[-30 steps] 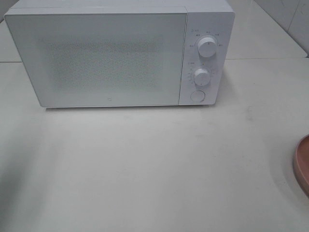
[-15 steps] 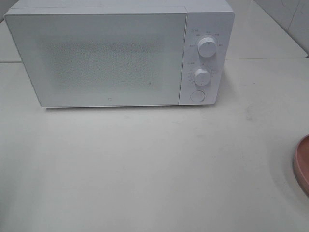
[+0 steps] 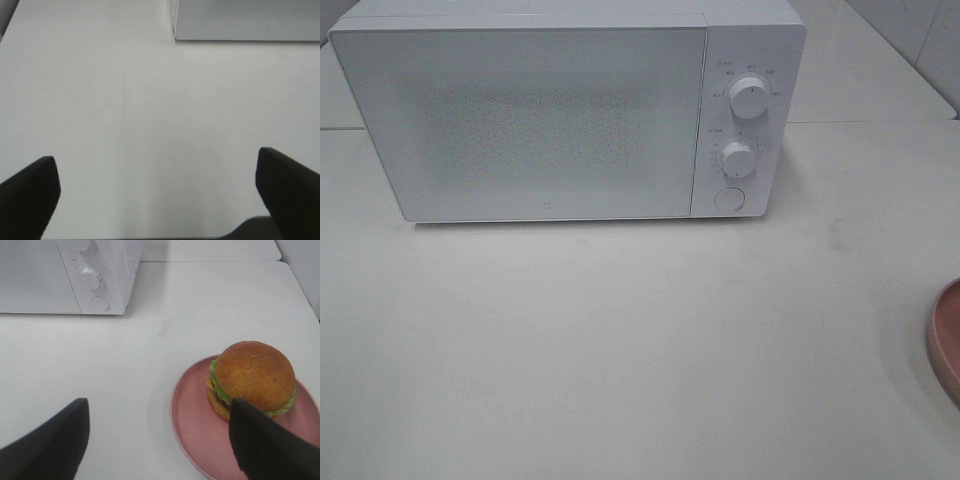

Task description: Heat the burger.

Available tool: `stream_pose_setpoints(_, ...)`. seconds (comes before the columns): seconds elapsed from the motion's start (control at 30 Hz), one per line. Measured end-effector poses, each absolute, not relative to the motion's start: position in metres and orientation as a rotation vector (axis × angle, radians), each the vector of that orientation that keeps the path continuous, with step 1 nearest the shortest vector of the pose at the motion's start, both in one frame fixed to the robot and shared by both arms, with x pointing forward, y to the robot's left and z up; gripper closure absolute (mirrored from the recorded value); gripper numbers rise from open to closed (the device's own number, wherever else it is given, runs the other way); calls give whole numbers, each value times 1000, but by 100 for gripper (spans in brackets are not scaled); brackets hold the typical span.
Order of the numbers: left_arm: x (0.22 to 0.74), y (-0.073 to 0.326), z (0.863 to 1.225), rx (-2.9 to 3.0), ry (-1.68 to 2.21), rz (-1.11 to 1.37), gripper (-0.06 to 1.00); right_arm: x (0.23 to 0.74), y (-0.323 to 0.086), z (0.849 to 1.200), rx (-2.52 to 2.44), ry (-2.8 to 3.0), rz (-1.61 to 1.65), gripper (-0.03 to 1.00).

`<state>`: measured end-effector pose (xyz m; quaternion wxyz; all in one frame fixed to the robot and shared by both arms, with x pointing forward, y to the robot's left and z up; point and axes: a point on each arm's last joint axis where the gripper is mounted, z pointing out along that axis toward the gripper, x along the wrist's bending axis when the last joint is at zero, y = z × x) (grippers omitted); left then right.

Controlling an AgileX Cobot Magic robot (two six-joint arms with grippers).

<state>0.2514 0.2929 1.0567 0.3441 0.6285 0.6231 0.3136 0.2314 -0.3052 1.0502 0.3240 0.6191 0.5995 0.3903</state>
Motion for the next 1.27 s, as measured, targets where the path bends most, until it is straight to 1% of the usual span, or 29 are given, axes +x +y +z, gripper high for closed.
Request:
stream_pose_setpoints(0.23, 230, 291, 1057, 1548, 1523, 914, -4, 231, -305, 1050, 1624, 1573, 1024, 22)
stream_pose_setpoints(1.27, 231, 291, 1055, 1548, 1525, 911, -4, 231, -305, 1050, 1624, 1573, 1025, 22)
